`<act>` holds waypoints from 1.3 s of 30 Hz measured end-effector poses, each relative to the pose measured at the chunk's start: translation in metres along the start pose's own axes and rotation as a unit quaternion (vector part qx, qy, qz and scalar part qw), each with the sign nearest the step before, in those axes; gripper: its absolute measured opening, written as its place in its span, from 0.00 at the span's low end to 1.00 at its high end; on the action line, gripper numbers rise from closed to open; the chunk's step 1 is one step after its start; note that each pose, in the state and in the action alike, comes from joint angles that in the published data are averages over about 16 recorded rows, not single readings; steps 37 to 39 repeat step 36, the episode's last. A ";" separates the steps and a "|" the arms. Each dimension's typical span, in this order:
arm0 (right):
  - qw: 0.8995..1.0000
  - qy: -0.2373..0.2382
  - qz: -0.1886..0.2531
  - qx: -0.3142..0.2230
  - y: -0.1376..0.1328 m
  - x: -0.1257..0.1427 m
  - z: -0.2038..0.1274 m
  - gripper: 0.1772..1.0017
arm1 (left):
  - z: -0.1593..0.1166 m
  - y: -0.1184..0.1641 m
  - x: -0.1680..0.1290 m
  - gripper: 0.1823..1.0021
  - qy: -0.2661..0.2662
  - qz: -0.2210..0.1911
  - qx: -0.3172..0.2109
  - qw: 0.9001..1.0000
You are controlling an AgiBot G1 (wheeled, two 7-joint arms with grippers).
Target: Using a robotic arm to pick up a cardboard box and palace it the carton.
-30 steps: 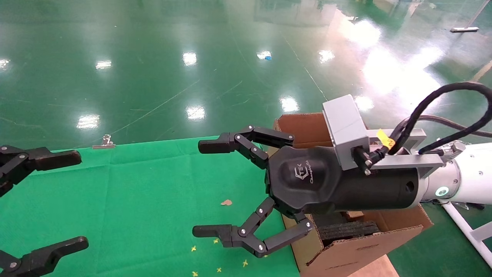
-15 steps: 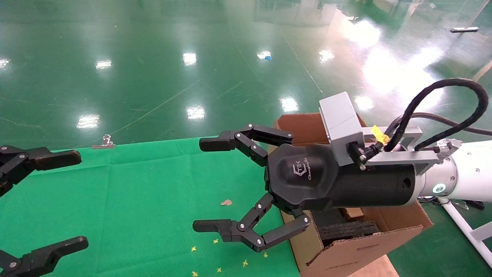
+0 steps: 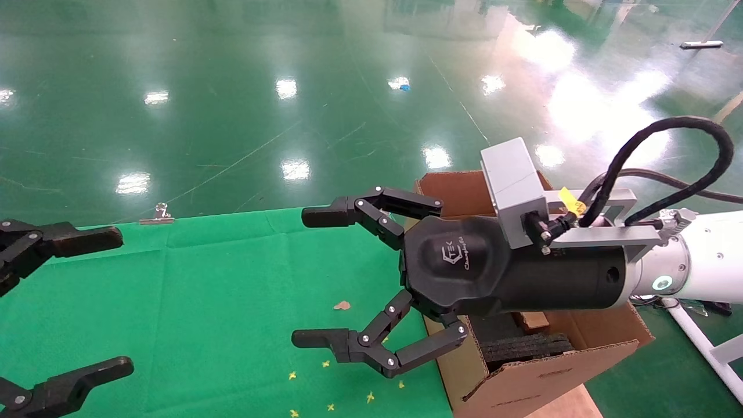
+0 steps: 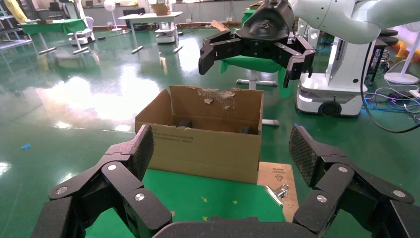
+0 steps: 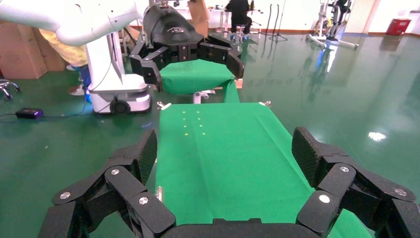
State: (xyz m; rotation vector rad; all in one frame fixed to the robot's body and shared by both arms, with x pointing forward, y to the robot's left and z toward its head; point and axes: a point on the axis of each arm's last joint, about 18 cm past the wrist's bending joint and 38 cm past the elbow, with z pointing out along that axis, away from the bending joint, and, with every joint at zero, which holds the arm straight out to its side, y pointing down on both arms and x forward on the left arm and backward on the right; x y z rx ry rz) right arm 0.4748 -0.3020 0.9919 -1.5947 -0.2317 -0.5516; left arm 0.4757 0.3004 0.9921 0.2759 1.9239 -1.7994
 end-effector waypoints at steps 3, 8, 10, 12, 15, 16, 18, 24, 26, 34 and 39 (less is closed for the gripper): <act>1.000 0.000 0.000 0.000 0.000 0.000 0.000 1.00 | 0.000 0.000 0.000 1.00 0.000 0.000 0.000 1.000; 1.000 0.000 0.000 0.000 0.000 0.000 0.000 1.00 | 0.000 0.000 0.000 1.00 0.000 0.000 0.000 1.000; 1.000 0.000 0.000 0.000 0.000 0.000 0.000 1.00 | 0.000 0.000 0.000 1.00 0.000 0.000 0.000 1.000; 1.000 0.000 0.001 -0.001 0.000 0.000 0.000 1.00 | 0.000 0.000 0.000 1.00 0.000 0.000 0.000 1.000; 1.000 0.001 0.001 -0.001 0.000 0.000 0.000 1.00 | 0.000 0.000 0.000 1.00 0.000 0.000 0.000 1.000; 1.000 0.001 0.001 -0.001 0.000 0.000 0.000 1.00 | 0.000 0.000 0.000 1.00 0.000 0.000 0.000 1.000; 1.000 0.001 0.001 -0.001 0.000 0.000 0.000 1.00 | 0.000 0.000 0.000 1.00 0.000 0.000 0.000 1.000; 1.000 0.001 0.001 -0.001 0.000 0.001 0.000 1.00 | 0.000 0.000 0.000 1.00 0.000 0.000 0.000 1.000; 1.000 0.001 0.001 -0.001 0.000 0.001 0.000 1.00 | 0.000 0.000 0.000 1.00 0.000 0.000 0.000 1.000; 1.000 0.001 0.001 -0.001 0.000 0.001 0.000 1.00 | 0.000 0.000 0.000 1.00 0.000 0.000 0.000 1.000; 1.000 0.001 0.001 -0.001 0.000 0.001 0.000 1.00 | 0.000 0.000 0.000 1.00 0.000 0.000 0.000 1.000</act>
